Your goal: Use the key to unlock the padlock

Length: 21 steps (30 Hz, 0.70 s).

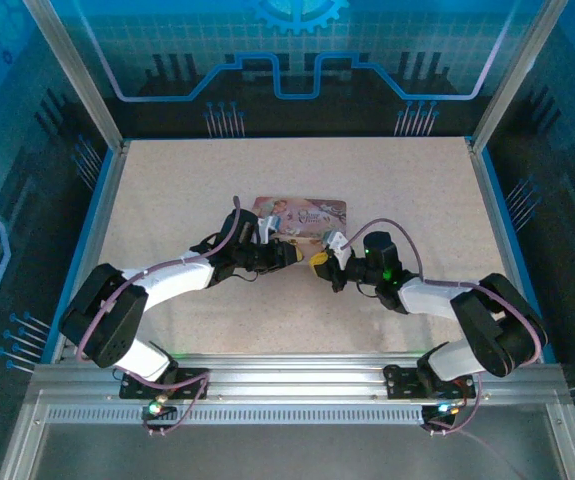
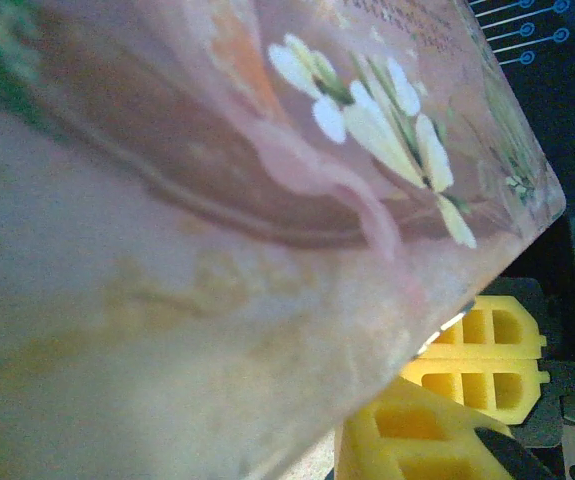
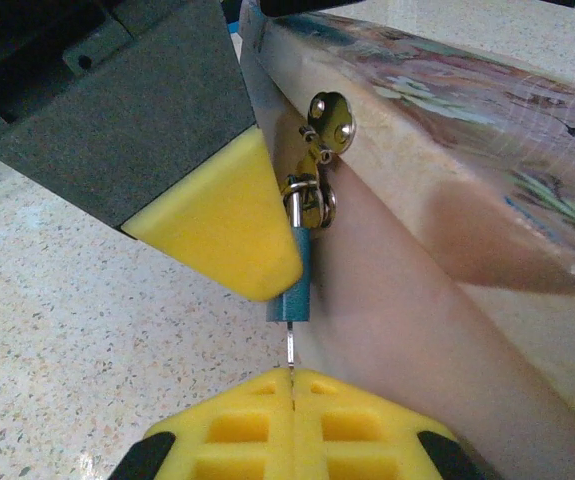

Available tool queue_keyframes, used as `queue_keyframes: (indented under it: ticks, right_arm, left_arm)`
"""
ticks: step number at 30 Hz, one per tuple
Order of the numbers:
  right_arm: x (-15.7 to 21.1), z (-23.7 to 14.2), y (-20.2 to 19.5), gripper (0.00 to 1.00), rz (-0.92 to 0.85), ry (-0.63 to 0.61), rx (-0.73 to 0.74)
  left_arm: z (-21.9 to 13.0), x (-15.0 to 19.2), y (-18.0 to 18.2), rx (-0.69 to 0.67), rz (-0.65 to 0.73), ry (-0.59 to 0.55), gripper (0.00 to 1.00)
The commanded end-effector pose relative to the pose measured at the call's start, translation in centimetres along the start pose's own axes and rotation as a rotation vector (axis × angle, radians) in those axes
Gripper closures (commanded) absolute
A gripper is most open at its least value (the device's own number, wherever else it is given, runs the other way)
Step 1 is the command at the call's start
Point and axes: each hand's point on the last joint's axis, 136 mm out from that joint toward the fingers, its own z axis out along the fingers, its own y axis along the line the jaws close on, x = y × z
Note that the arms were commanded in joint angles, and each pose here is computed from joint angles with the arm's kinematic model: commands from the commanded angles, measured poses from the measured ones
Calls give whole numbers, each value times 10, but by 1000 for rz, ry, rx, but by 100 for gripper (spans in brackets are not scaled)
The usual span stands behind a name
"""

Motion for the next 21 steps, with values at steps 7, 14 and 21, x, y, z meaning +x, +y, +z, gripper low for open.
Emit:
queue_keyframes:
  ticks: [7, 14, 21]
  right_arm:
    - [-13, 5, 1, 100, -21, -34, -1]
    - [-18, 9, -1, 100, -35, -47, 20]
    - [-24, 13, -6, 100, -52, -63, 45]
  left_arm:
    - [-4, -2, -19, 81, 34, 5, 77]
    - [-4, -1, -20, 85, 30, 10, 77]
    - [-3, 0, -22, 88, 30, 14, 77]
